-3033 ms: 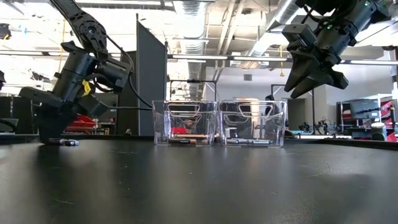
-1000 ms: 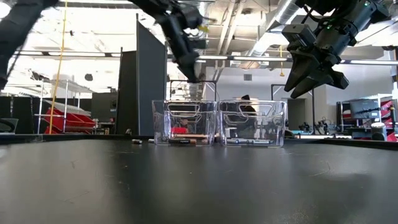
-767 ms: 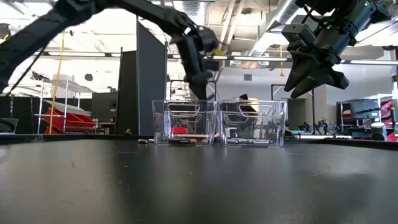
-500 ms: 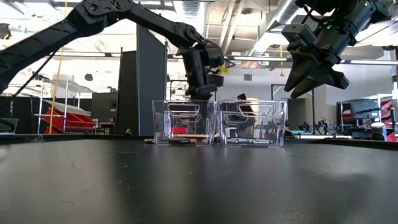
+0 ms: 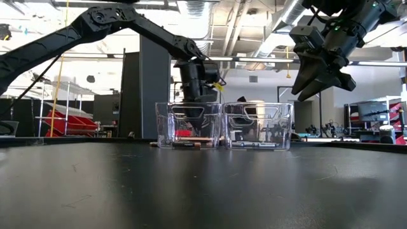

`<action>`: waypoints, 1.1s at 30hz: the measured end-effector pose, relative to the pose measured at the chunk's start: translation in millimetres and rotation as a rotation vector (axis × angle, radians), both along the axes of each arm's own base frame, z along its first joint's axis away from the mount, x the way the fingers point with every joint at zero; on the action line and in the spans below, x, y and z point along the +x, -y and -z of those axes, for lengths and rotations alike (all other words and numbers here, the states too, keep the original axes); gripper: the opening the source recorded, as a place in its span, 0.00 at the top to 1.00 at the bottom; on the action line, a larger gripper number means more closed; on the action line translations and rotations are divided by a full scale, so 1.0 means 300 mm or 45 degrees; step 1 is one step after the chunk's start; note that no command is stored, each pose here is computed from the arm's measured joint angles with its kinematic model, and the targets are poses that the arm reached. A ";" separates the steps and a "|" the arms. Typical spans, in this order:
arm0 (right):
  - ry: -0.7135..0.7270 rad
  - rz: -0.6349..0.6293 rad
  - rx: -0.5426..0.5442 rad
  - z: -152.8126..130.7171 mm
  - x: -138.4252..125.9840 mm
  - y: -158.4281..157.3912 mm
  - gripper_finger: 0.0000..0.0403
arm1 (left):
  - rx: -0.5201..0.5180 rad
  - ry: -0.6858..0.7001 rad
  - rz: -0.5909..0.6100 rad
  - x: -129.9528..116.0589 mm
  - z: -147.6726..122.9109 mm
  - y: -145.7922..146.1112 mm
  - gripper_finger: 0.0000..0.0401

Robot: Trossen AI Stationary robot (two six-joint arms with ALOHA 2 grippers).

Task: Sort batteries
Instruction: Put the black battery into the left transparent bin

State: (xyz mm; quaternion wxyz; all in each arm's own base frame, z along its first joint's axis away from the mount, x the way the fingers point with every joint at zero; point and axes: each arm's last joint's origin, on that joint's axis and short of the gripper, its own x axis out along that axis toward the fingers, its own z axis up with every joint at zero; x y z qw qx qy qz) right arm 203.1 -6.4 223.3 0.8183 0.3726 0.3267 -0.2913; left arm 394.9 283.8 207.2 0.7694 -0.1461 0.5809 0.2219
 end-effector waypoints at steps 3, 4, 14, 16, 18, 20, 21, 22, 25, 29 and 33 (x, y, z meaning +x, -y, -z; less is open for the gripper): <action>0.001 0.012 -0.004 0.000 0.000 0.009 0.69 | -0.040 0.019 -0.029 0.000 0.016 -0.008 0.86; 0.000 0.018 -0.006 0.000 0.000 0.013 0.69 | -0.047 0.014 -0.033 0.002 0.024 -0.008 0.86; 0.000 0.041 -0.007 0.000 -0.001 0.026 0.69 | -0.077 -0.042 -0.079 0.013 0.034 0.030 0.86; 0.000 0.041 -0.006 -0.001 -0.001 0.026 0.69 | -0.076 -0.048 -0.086 0.018 0.046 0.032 0.86; 0.000 0.042 -0.007 -0.001 -0.001 0.026 0.69 | -0.082 -0.056 -0.093 0.021 0.057 0.032 0.86; 0.003 0.042 -0.007 -0.001 -0.001 0.026 0.69 | -0.089 -0.066 -0.101 0.019 0.062 0.033 0.86; 0.004 0.042 -0.007 -0.001 0.000 0.026 0.69 | -0.089 -0.064 -0.103 0.019 0.060 0.033 0.85; 0.003 0.042 -0.006 -0.001 0.000 0.026 0.69 | -0.085 -0.058 -0.101 0.021 0.056 0.034 0.85; 0.004 0.042 -0.006 -0.001 0.000 0.026 0.69 | -0.083 -0.056 -0.098 0.021 0.055 0.034 0.82; 0.005 0.042 -0.006 -0.001 0.000 0.026 0.69 | -0.102 -0.091 -0.090 0.012 0.057 0.038 0.77; 0.005 0.042 -0.006 -0.001 0.000 0.026 0.69 | -0.096 -0.106 -0.033 0.010 0.054 0.041 0.72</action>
